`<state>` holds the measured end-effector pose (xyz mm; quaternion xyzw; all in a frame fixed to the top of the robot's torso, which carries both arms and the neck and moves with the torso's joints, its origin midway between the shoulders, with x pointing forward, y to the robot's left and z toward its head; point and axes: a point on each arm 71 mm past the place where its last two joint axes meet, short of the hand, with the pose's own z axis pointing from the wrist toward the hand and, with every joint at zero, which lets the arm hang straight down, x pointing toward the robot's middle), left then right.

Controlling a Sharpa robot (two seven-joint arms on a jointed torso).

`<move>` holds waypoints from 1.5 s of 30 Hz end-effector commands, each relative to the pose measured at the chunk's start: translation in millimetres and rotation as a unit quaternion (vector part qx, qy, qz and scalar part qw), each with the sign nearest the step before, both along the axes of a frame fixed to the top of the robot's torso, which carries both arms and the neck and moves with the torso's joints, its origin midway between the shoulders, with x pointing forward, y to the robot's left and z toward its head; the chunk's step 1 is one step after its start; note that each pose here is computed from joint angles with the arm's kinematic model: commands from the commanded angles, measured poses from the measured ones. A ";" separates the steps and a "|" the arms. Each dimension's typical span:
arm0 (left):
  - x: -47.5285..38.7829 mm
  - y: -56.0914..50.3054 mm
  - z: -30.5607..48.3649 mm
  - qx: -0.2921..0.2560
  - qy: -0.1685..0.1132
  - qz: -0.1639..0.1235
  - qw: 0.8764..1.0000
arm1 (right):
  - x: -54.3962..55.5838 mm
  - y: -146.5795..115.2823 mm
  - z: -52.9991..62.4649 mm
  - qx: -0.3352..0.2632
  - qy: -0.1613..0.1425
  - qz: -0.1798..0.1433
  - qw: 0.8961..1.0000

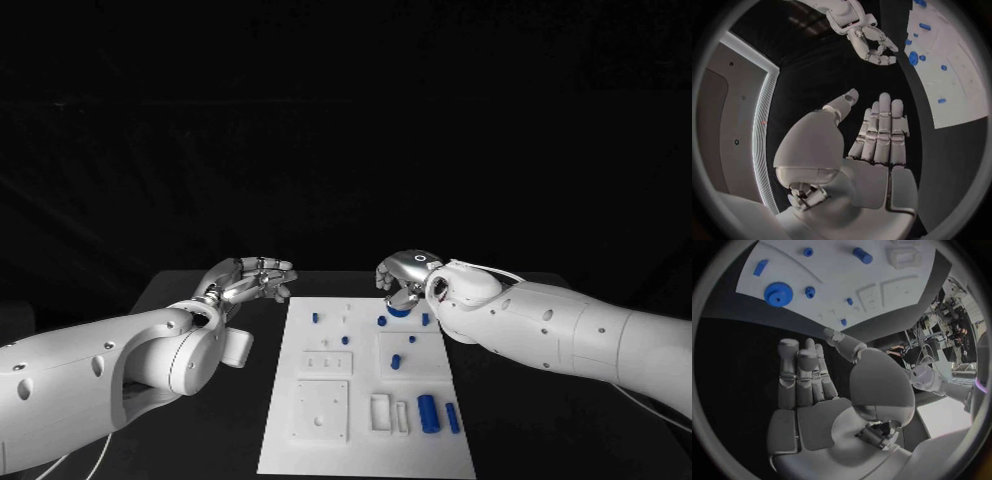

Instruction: Assemble the parts on the task board

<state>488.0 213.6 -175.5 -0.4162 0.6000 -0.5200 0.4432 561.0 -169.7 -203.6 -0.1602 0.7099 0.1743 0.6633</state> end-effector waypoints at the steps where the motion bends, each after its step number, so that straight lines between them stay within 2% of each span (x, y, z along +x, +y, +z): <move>1: -0.7 -2.8 2.0 -0.004 -0.006 -0.012 1.000 | 0.1 0.8 -2.3 -0.037 -0.026 -0.008 0.999; 8: -2.4 -4.1 2.2 -0.005 -0.005 -0.015 1.000 | -1.2 4.8 -12.5 -0.051 -0.023 -0.008 0.998; 15: -1.3 -6.0 1.4 -0.007 -0.001 -0.013 1.000 | 0.6 -0.8 -20.7 -0.067 -0.016 -0.029 0.997; 29: -1.2 -6.2 1.4 -0.007 -0.001 -0.013 1.000 | 3.3 -5.6 -27.1 -0.076 -0.008 -0.036 0.996; 45: -1.3 -6.3 1.3 -0.007 0.000 -0.013 1.000 | 2.8 -4.5 -27.9 -0.078 -0.007 -0.034 0.996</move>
